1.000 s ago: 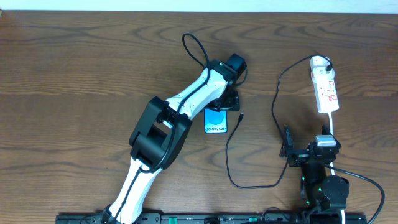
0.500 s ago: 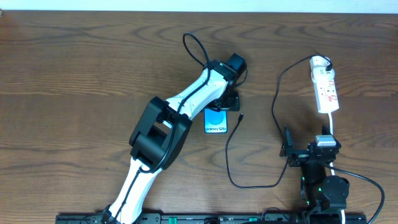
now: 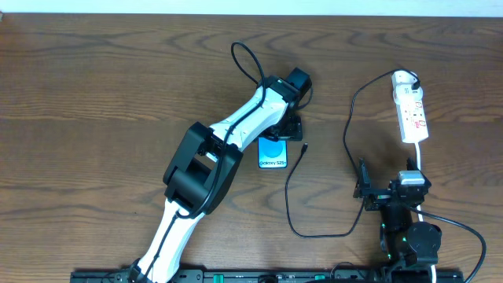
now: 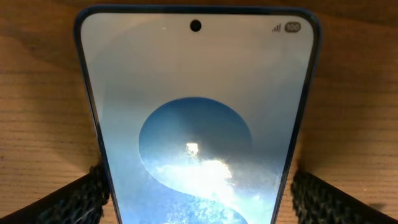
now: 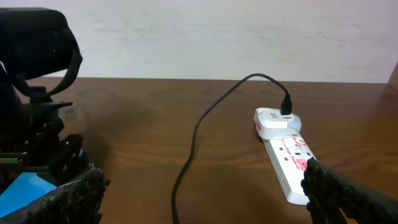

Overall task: Plug charger to phone and switch on socket
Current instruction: 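Close the left gripper on the phone's top edge, then lift the phone with the left gripper and stand it upright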

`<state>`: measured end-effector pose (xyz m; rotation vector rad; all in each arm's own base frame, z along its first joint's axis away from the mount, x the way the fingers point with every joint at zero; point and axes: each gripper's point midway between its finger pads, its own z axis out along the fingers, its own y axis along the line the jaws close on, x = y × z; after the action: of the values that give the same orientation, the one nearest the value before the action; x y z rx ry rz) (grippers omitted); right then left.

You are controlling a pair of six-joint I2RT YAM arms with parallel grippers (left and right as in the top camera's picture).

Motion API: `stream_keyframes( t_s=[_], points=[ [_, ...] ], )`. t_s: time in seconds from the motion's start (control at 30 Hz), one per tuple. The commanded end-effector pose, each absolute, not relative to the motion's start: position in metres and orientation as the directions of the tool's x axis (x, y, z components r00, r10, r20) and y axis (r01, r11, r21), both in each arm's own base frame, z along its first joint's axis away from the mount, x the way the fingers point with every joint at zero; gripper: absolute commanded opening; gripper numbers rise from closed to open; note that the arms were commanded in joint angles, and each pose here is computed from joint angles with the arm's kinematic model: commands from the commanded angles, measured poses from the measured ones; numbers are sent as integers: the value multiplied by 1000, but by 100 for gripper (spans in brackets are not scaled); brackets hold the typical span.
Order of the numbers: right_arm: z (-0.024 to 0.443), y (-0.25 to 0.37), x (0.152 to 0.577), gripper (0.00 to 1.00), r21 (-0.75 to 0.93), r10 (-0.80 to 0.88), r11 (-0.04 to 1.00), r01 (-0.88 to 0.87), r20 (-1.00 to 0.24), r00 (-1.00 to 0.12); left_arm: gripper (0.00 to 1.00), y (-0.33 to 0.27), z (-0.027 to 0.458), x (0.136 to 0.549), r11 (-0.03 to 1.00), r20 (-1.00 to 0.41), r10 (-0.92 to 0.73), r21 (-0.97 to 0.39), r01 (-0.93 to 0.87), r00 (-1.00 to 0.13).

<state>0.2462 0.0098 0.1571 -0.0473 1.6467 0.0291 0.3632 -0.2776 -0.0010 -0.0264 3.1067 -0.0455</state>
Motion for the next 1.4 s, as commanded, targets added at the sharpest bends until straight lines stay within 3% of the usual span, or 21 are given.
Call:
stream_keyframes(
  t_s=[0.0, 0.23, 0.63, 1.13, 1.37],
  points=[
    [156, 10, 246, 99, -7, -10, 999, -45, -997, -77, 91, -274, -10, 354, 1000, -5, -6, -8, -6, -1000],
    [156, 10, 246, 99, -7, -10, 999, -45, -997, -77, 77, -274, -10, 354, 1000, -6, -6, -8, -6, -1000],
    [156, 9, 246, 99, -7, -11, 999, -44, -997, -77, 77, -275, -6, 356, 1000, -11, -6, -13, -6, -1000],
    [156, 9, 246, 99, -7, -10, 999, -44, -997, -78, 77, -267, 50, 362, 998, -72, -32, -62, -27, -997],
    [156, 10, 246, 99, -7, -10, 999, -45, -997, -77, 77, -281, 81, 344, 983, -16, -22, -184, -19, -1000]
  ],
)
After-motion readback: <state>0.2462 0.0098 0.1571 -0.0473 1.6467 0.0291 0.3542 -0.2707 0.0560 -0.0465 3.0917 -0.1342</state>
